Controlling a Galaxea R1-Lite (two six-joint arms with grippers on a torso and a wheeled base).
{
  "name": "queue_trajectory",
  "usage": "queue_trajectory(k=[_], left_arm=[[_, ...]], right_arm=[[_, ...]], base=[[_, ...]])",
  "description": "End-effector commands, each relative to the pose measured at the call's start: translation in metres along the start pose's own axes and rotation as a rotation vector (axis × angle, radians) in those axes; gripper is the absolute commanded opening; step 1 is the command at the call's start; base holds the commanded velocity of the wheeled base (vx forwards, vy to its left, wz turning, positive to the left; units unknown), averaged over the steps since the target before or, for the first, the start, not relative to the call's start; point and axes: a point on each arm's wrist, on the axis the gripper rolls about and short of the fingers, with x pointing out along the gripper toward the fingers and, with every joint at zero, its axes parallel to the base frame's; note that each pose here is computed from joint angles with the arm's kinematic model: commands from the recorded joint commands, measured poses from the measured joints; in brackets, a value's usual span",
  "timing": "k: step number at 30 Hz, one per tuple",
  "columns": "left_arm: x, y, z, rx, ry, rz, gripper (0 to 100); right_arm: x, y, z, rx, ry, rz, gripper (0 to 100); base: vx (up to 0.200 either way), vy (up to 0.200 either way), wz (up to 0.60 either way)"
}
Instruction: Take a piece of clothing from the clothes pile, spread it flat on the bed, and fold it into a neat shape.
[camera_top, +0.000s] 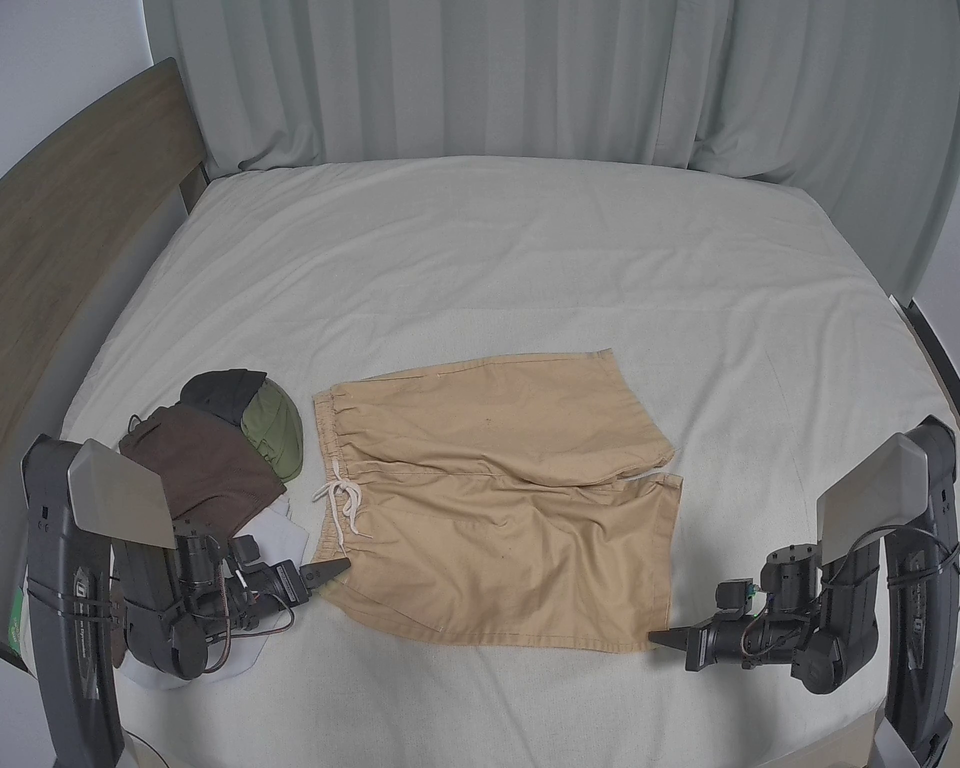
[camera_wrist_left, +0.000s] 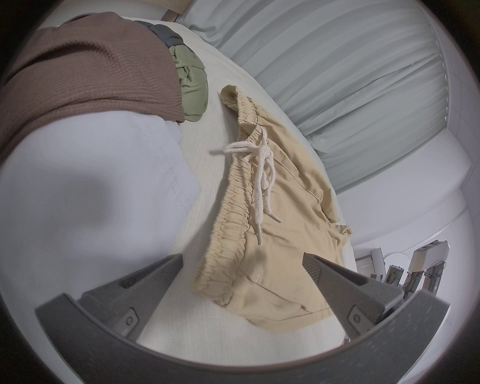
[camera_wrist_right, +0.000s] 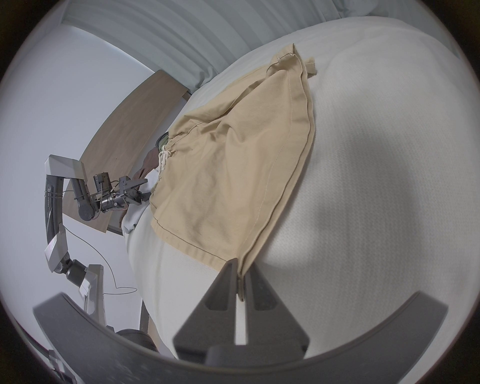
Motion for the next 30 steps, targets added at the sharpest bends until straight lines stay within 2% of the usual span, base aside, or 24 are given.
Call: queue_trajectory(k=[1, 8, 9, 22, 30], left_arm=[[0.004, 0.001, 0.0, -0.001, -0.005, 0.008, 100], [0.004, 0.001, -0.001, -0.002, -0.006, 0.016, 100], [0.004, 0.002, -0.002, -0.001, -0.005, 0.017, 0], [0.004, 0.0, -0.003, -0.001, 0.003, 0.013, 0], [-0.012, -0.005, -0.014, -0.013, 0.054, 0.028, 0]], right_arm=[[0.0, 0.0, 0.0, -0.001, 0.0, 0.001, 0], [0.0, 0.0, 0.0, -0.001, 0.002, 0.002, 0], [0.0, 0.001, -0.001, 0.0, 0.003, 0.002, 0], [-0.001, 0.0, -0.002, 0.004, 0.008, -0.001, 0], [-0.014, 0.005, -0.011, 0.016, 0.051, -0.004, 0]], base=[[0.0, 0.0, 0.0], [0.0, 0.0, 0.0], [0.0, 0.0, 0.0], [0.0, 0.0, 0.0], [0.0, 0.0, 0.0]])
